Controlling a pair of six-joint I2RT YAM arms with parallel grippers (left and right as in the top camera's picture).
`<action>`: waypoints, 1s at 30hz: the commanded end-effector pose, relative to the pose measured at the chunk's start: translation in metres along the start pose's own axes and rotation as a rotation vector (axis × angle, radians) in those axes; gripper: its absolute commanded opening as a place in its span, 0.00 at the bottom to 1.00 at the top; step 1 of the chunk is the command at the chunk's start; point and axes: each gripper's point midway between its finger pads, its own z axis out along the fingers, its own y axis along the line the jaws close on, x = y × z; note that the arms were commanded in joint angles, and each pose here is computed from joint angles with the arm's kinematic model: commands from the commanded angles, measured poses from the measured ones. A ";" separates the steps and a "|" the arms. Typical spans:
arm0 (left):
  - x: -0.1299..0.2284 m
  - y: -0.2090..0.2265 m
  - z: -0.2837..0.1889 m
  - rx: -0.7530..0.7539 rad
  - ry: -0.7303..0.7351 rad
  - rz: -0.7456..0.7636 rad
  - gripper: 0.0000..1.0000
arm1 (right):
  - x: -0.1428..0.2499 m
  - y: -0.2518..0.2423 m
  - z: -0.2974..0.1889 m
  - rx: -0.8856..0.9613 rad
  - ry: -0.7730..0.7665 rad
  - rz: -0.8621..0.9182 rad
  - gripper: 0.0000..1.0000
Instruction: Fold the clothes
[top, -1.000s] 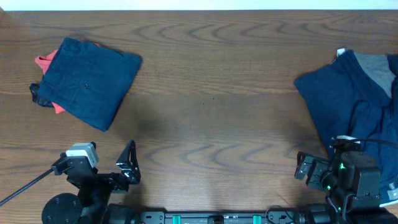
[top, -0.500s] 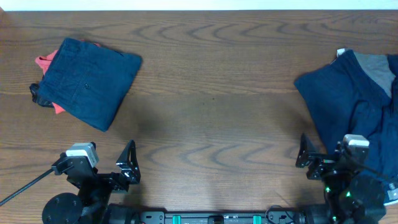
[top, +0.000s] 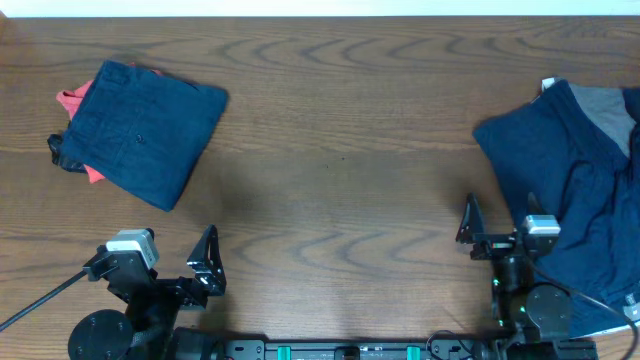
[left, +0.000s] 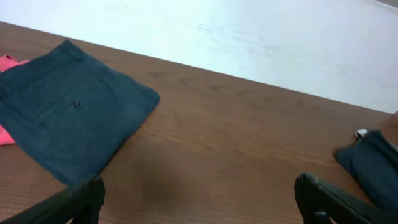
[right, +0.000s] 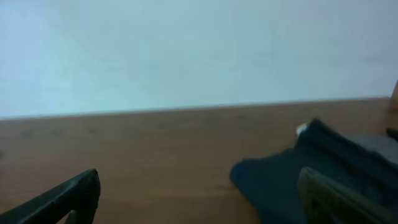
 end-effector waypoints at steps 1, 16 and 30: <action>0.002 0.001 0.001 -0.003 0.002 -0.011 0.98 | 0.020 0.002 0.000 -0.015 0.058 -0.028 0.99; 0.002 0.001 0.001 -0.003 0.002 -0.011 0.98 | 0.025 0.006 0.000 -0.035 0.080 -0.028 0.99; 0.002 0.001 0.001 -0.003 0.002 -0.011 0.98 | 0.025 0.006 0.000 -0.035 0.080 -0.028 0.99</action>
